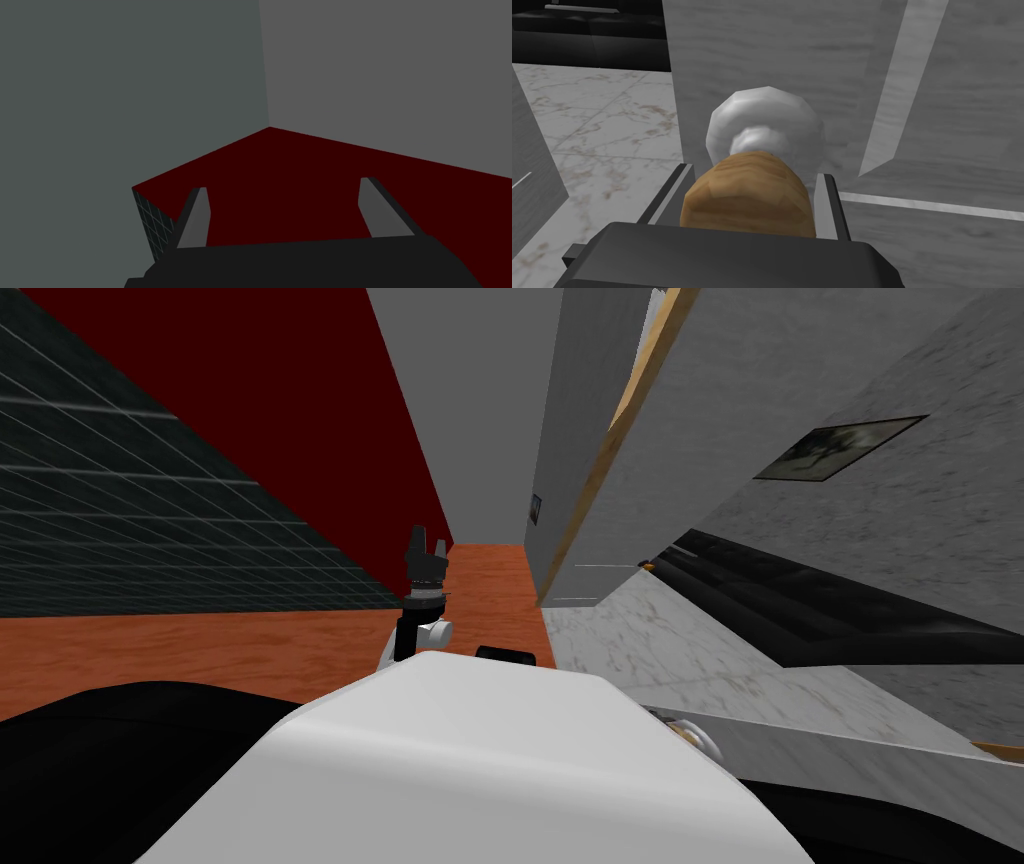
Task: Push the door open
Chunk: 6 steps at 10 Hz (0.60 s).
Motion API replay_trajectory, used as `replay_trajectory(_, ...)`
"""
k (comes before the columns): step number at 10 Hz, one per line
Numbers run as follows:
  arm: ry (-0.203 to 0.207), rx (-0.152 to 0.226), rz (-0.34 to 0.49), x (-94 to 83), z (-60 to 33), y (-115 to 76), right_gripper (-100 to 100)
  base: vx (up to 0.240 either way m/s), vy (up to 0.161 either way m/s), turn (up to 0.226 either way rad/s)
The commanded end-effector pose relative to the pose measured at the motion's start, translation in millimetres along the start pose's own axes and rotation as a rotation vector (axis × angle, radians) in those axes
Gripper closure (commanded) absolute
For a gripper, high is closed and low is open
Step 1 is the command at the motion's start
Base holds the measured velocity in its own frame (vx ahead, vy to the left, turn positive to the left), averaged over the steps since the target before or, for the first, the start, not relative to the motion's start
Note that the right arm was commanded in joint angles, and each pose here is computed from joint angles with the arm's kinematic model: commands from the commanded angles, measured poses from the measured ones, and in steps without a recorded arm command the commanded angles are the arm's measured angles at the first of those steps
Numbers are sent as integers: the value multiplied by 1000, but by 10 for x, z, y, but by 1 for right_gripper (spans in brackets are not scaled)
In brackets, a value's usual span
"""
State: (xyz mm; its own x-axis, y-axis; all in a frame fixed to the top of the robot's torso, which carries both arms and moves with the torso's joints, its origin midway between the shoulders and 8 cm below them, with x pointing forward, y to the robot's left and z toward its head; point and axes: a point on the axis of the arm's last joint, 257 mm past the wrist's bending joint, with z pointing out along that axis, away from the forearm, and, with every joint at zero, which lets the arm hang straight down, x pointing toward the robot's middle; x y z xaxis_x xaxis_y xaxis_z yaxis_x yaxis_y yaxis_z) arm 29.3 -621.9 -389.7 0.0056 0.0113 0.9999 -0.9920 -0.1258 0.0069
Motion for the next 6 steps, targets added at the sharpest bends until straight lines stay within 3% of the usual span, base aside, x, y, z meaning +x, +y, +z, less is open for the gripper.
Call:
replay_trajectory(1,24,-31,-3,112,96,144,100,102,-175,-44)
replay_trajectory(6,31,-107,-4,143,147,467,100,102,-179,-46)
